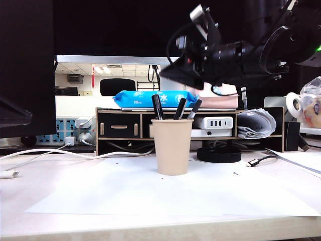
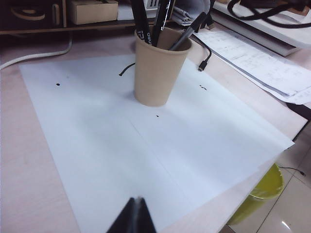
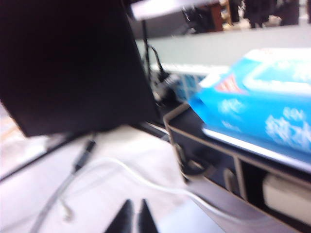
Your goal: Pick up the marker and insert it into the paper cup.
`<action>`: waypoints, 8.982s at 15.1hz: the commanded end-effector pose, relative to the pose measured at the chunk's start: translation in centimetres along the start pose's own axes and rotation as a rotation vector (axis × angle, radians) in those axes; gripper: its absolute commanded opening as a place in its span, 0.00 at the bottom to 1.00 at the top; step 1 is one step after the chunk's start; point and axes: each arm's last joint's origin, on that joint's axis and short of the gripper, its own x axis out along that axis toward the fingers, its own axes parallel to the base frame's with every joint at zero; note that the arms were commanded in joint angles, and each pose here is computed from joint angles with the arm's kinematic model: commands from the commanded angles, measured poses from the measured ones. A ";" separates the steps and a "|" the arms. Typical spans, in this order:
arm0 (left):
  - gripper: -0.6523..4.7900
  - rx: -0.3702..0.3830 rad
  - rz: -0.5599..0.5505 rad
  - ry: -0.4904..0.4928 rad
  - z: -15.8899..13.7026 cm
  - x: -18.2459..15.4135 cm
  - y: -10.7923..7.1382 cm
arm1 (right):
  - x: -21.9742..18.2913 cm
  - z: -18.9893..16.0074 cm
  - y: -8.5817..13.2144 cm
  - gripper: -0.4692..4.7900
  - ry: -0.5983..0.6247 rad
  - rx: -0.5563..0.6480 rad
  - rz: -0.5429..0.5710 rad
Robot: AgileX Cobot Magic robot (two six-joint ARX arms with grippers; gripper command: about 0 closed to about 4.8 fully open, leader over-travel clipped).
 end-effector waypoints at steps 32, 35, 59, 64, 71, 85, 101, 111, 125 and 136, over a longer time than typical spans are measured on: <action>0.11 -0.005 0.040 -0.023 0.2 0.0 0.1 | -23.1 -0.9 14.5 0.08 -0.093 -0.087 -0.387; 0.11 -0.006 0.040 -0.023 0.2 0.0 0.1 | -23.8 -1.3 14.8 0.08 -0.091 -0.081 -0.412; 0.11 -0.004 0.038 -0.017 0.1 0.0 0.1 | -22.4 -7.5 11.8 0.08 0.000 -0.086 -0.534; 0.11 -0.039 0.085 -0.202 1.5 -1.4 0.9 | -22.4 -7.5 11.8 0.08 -0.001 -0.087 -0.537; 0.11 -0.072 0.845 -0.340 2.2 -4.6 7.7 | -22.4 -7.5 11.8 0.08 -0.001 -0.087 -0.537; 0.11 0.055 0.786 -0.267 2.1 -4.5 7.7 | -22.4 -7.5 11.8 0.08 -0.001 -0.086 -0.537; 0.11 0.067 0.735 -0.267 2.2 -4.5 7.6 | -22.4 -7.5 11.8 0.08 -0.001 -0.086 -0.537; 0.11 0.067 0.735 -0.267 2.2 -4.5 7.6 | -23.0 -7.3 11.1 0.08 -0.018 -0.082 -0.619; 0.11 0.067 0.735 -0.267 2.2 -4.5 7.6 | -26.0 -6.6 8.6 0.08 -0.102 -0.069 -1.029; 0.11 0.067 0.735 -0.267 2.2 -4.5 7.6 | -25.1 -6.2 9.2 0.08 -0.079 -0.209 -0.930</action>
